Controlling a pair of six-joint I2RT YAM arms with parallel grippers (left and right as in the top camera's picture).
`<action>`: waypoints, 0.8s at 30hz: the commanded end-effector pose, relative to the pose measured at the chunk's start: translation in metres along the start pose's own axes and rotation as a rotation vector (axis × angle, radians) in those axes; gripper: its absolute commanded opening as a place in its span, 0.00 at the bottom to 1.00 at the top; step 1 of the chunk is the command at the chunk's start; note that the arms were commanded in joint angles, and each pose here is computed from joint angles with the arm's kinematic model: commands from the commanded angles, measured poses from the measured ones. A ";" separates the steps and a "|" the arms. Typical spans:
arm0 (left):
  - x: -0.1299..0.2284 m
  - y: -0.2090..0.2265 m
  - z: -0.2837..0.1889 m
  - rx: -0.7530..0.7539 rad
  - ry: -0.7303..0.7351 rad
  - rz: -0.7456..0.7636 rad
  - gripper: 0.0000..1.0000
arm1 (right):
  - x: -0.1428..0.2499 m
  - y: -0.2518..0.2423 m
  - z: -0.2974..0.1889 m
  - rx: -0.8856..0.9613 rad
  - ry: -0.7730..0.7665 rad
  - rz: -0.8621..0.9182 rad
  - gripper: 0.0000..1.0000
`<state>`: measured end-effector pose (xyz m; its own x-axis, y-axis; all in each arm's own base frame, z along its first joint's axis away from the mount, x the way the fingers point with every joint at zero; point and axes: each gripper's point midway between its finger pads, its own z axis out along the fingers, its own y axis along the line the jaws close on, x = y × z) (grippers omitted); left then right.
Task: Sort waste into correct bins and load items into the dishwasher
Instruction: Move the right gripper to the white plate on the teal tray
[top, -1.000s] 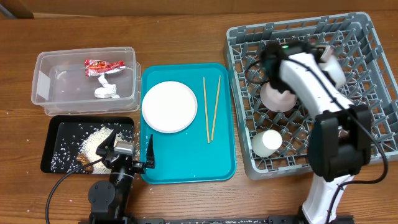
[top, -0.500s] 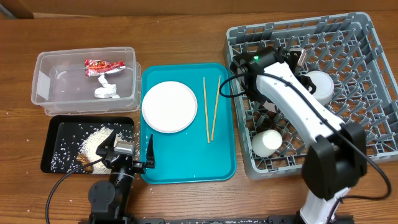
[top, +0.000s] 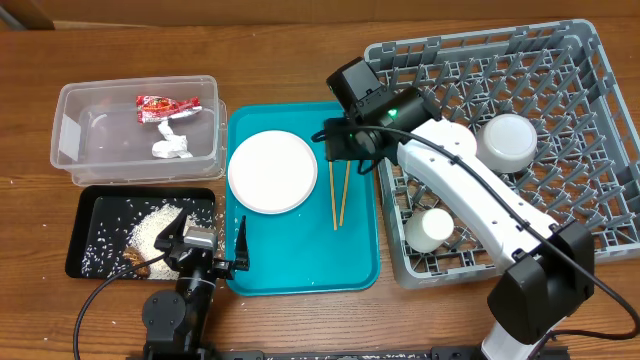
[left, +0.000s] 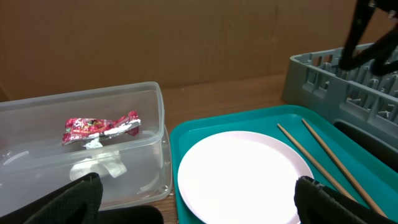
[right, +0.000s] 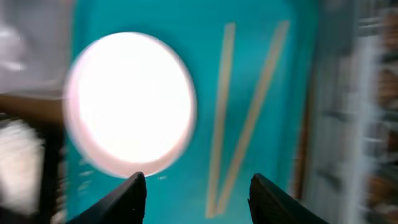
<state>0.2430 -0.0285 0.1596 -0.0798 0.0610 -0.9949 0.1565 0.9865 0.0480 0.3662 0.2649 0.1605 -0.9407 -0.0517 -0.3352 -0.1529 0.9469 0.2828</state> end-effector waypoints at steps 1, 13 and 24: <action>0.001 0.001 0.000 -0.004 -0.006 0.009 1.00 | 0.021 0.022 0.025 -0.141 0.104 0.066 0.55; 0.001 0.001 0.000 -0.003 -0.006 0.009 1.00 | 0.047 0.001 0.123 0.007 0.185 0.219 0.52; 0.001 0.001 0.000 -0.003 -0.006 0.009 1.00 | 0.059 -0.010 0.133 0.056 0.230 0.288 0.04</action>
<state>0.2430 -0.0284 0.1593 -0.0806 0.0611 -0.9949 0.1562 0.9866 0.0479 0.3500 0.2994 0.0116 -0.9911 0.1309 -0.0251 0.1179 0.9492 0.2919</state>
